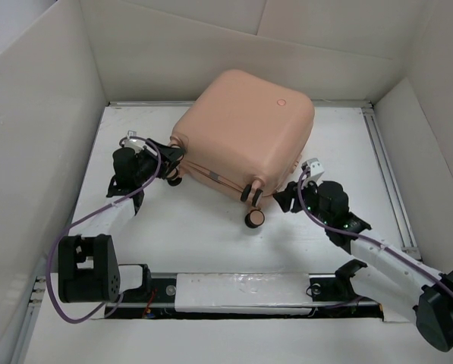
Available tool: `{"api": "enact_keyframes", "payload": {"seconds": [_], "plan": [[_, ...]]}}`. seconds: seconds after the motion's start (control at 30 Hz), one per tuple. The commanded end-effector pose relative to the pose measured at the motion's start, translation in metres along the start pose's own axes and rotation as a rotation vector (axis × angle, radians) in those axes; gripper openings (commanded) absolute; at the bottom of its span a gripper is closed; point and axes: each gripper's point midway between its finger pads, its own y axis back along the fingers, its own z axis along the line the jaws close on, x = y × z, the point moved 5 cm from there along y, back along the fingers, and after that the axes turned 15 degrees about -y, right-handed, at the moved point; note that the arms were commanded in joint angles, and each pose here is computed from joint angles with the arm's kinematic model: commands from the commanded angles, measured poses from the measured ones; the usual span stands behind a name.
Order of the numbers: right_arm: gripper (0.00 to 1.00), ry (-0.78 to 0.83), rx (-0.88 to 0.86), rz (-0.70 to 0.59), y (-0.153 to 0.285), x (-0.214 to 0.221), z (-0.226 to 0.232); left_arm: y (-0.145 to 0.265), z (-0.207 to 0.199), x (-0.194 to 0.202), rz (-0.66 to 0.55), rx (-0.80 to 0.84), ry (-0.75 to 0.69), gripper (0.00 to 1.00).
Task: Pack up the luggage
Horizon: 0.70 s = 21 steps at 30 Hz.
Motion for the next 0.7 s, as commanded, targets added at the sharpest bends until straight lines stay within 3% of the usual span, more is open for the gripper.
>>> {"api": "enact_keyframes", "payload": {"seconds": [0.0,0.13,0.17,0.3,0.5,0.67], "plan": [[0.56,0.025,-0.070,-0.075,-0.004,-0.027,0.016,-0.003,-0.018,-0.022,-0.085,0.060,-0.045,0.40],[0.55,0.027,-0.084,-0.079,-0.002,-0.028,0.018,-0.003,-0.022,-0.026,-0.096,0.072,-0.054,0.13],[0.57,0.027,-0.084,-0.079,-0.002,-0.028,0.018,-0.003,-0.022,-0.026,-0.096,0.072,-0.054,0.00],[0.70,0.029,-0.085,-0.103,0.003,-0.031,0.019,0.005,-0.030,-0.027,-0.107,0.097,-0.067,0.00],[0.71,0.045,-0.069,-0.115,0.005,-0.037,0.016,0.025,-0.054,-0.031,-0.136,0.160,-0.114,0.00],[0.56,0.061,-0.098,-0.096,-0.002,-0.048,0.018,0.042,-0.079,-0.039,-0.159,0.219,-0.150,0.00]]}}
